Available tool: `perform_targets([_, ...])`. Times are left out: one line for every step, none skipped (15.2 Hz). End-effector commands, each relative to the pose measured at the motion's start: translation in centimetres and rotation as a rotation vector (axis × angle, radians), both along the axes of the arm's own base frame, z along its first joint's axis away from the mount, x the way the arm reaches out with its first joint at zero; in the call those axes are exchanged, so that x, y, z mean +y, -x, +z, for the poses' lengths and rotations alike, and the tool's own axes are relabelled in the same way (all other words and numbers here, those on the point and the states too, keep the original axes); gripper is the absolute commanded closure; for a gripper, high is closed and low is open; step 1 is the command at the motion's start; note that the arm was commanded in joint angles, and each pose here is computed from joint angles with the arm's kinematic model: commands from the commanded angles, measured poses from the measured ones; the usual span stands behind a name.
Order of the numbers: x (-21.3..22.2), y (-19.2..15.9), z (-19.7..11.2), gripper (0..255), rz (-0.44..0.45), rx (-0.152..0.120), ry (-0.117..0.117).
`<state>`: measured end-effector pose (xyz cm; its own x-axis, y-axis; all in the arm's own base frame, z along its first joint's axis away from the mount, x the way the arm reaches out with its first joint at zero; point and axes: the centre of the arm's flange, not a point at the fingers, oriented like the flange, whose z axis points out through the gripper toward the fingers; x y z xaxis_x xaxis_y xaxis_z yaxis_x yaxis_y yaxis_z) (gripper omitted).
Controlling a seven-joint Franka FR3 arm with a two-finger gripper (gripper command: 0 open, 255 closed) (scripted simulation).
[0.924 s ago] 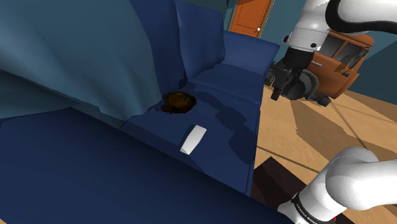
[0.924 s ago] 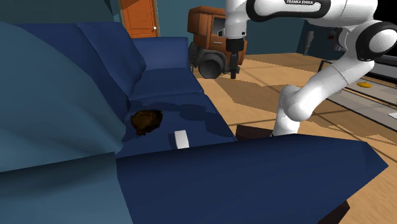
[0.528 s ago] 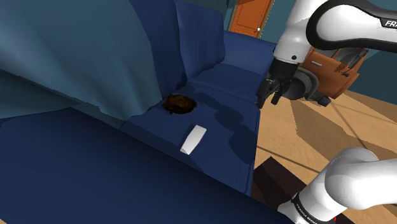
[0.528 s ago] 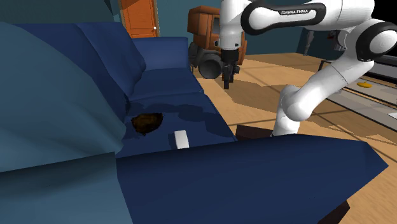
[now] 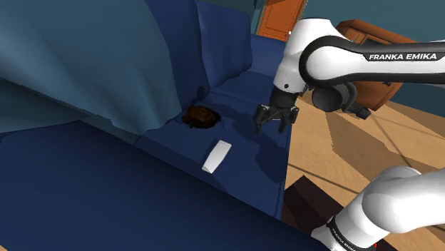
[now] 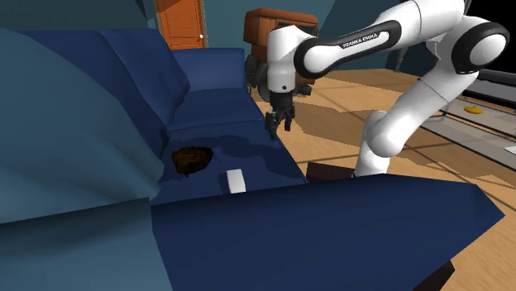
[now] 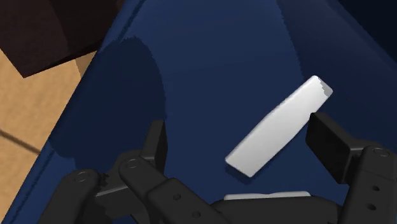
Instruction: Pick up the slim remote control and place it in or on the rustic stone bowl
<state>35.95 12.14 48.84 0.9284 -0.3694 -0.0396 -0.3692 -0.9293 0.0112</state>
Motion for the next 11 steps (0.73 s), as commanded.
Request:
perform_targets([1.1, -1.1, -2.1, 0, -0.077, -0.007, 0.001])
perform_targets([1.6, -1.8, -3.1, 0, -0.113, -0.009, 0.003])
perform_targets([2.1, -2.5, -4.0, 0, -0.149, -0.012, 0.004])
perform_targets([2.6, -3.2, -5.0, 0, -0.185, -0.014, 0.005])
perform_targets([3.1, -4.0, -6.0, 0, -0.221, -0.016, 0.006])
perform_targets([3.5, -4.7, -6.9, 0, -0.257, -0.019, 0.008])
perform_targets([3.9, -5.5, -7.9, 0, -0.292, -0.021, 0.009])
perform_targets([4.2, -6.3, -8.9, 0, -0.328, -0.023, 0.01])
perform_targets([4.5, -7.1, -9.8, 0, -0.364, -0.026, 0.011])
perform_targets([4.8, -7.9, -10.8, 0, -0.4, -0.028, 0.013])
perform_targets([5.1, -8.8, -11.8, 0, -0.436, -0.03, 0.014])
